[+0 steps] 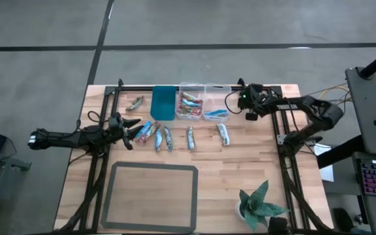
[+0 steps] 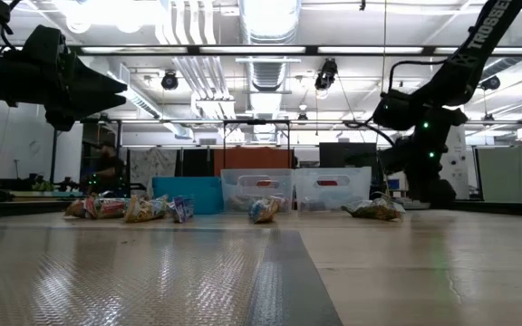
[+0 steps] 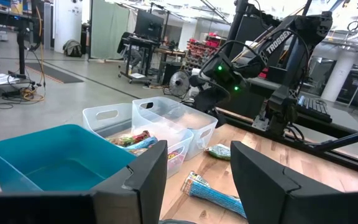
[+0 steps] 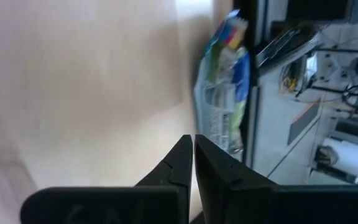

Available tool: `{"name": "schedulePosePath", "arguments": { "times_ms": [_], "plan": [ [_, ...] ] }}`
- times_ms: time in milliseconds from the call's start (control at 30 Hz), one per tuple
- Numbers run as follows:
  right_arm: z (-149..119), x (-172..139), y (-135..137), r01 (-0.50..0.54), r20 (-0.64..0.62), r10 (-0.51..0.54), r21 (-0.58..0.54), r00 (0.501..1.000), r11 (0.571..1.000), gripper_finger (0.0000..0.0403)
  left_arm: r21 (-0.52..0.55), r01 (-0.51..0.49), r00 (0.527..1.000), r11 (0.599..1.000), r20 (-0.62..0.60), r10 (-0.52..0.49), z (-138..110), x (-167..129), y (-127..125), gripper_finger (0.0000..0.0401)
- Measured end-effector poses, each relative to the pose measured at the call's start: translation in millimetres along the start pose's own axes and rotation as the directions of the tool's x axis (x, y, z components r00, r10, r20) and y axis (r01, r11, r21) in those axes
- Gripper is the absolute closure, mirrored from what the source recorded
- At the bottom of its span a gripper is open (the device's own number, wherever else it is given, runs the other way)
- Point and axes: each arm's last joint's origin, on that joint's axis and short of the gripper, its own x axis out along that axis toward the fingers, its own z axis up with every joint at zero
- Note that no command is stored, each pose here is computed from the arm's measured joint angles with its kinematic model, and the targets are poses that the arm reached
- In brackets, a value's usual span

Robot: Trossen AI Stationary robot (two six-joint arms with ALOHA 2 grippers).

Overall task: Pick and place Granola Bars by type
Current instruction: Put the top blue granola bar into the right transparent bin

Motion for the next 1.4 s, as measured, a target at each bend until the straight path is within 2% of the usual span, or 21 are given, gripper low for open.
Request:
{"name": "schedulePosePath", "arguments": {
  "times_ms": [267, 467, 633, 867, 1067, 1200, 1400],
  "plan": [
    [5, -12, -16, 0.043, 0.057, -0.042, -0.003, 0.997, 0.999, 0.0394, 0.000, 0.000, 1.000, 1.000, 0.000, 0.000, 0, 0, 0, 0.0243],
    [1, -10, -15, -0.005, 0.047, 0.006, -0.022, 0.999, 1.000, 0.0394, 0.000, 0.000, 1.000, 1.000, 0.000, 0.000, 0, 0, 0, 0.0242],
    [-1, -8, -17, -0.047, 0.086, 0.048, -0.020, 0.995, 0.999, 0.0389, 0.000, 0.000, 1.000, 1.000, 0.000, 0.000, 0, 0, 0, 0.0242],
    [3, -3, -23, -0.059, 0.083, 0.058, 0.017, 0.995, 0.998, 0.0329, 0.000, 0.000, 1.000, 1.000, 0.000, 0.000, 0, 0, 0, 0.0242],
    [10, 2, -35, -0.041, 0.062, 0.029, 0.197, 0.998, 0.980, 0.0284, 0.000, 0.000, 1.000, 1.000, 0.000, 0.000, 0, 0, 0, 0.0242],
    [16, 5, -39, -0.046, 0.058, 0.034, 0.224, 0.998, 0.973, 0.0263, 0.000, 0.000, 1.000, 1.000, 0.000, 0.000, 0, 0, 0, 0.0242],
    [17, 10, -35, -0.099, 0.007, 0.101, 0.244, 0.995, 0.965, 0.0245, 0.000, 0.000, 1.000, 1.000, 0.000, 0.000, 0, 0, 0, 0.0242]
  ]
}}
